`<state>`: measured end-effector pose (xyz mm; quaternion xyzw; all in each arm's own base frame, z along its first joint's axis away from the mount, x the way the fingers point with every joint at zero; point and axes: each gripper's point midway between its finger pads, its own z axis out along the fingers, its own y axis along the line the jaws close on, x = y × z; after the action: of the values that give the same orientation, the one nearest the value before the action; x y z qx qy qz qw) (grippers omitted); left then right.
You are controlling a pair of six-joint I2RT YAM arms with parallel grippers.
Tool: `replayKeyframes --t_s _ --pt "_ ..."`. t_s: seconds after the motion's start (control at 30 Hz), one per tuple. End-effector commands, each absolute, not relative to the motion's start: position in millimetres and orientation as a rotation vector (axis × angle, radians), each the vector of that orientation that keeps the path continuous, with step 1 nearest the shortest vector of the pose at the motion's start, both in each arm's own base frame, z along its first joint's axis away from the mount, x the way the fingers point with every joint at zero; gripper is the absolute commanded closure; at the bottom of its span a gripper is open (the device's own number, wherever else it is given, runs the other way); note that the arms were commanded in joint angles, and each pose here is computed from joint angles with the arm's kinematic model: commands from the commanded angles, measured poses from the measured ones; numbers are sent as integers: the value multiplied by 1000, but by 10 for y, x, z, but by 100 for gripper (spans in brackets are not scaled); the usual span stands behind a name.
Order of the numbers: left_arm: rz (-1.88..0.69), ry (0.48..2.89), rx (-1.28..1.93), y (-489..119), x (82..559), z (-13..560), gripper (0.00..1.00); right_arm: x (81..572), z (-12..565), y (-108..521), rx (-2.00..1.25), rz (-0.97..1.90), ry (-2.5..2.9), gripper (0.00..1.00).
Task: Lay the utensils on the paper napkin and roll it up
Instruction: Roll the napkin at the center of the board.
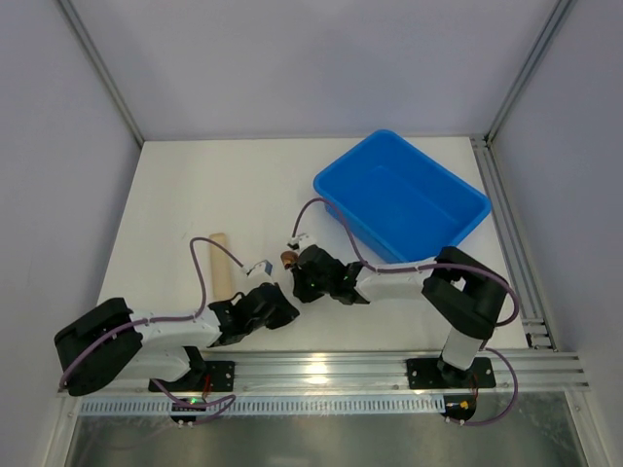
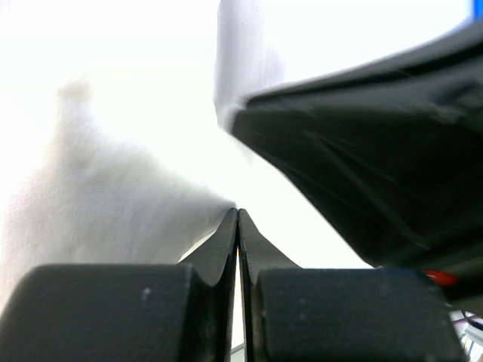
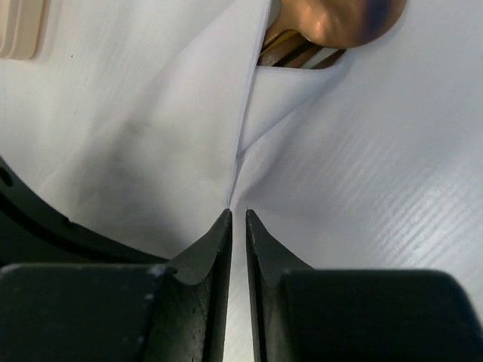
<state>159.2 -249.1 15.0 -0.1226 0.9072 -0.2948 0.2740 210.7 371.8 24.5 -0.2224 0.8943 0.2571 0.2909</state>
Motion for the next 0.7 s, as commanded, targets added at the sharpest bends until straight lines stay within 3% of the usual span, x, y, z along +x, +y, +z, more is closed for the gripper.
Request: replayKeyframes --t_s 0.0,0.27,0.4,0.67 --pt "-613 2551 -295 -2186 1408 -181 100 2067 480 3583 -561 691 2366 83" --pt "-628 2556 -276 -2225 1405 -178 100 1809 547 3610 -662 851 2340 83" --pt "-646 2550 -261 -2262 1414 -149 100 1709 595 3801 -749 977 2315 88" --pt "-652 2548 -255 -2262 1406 -139 100 1744 564 3994 -770 1019 2311 91"
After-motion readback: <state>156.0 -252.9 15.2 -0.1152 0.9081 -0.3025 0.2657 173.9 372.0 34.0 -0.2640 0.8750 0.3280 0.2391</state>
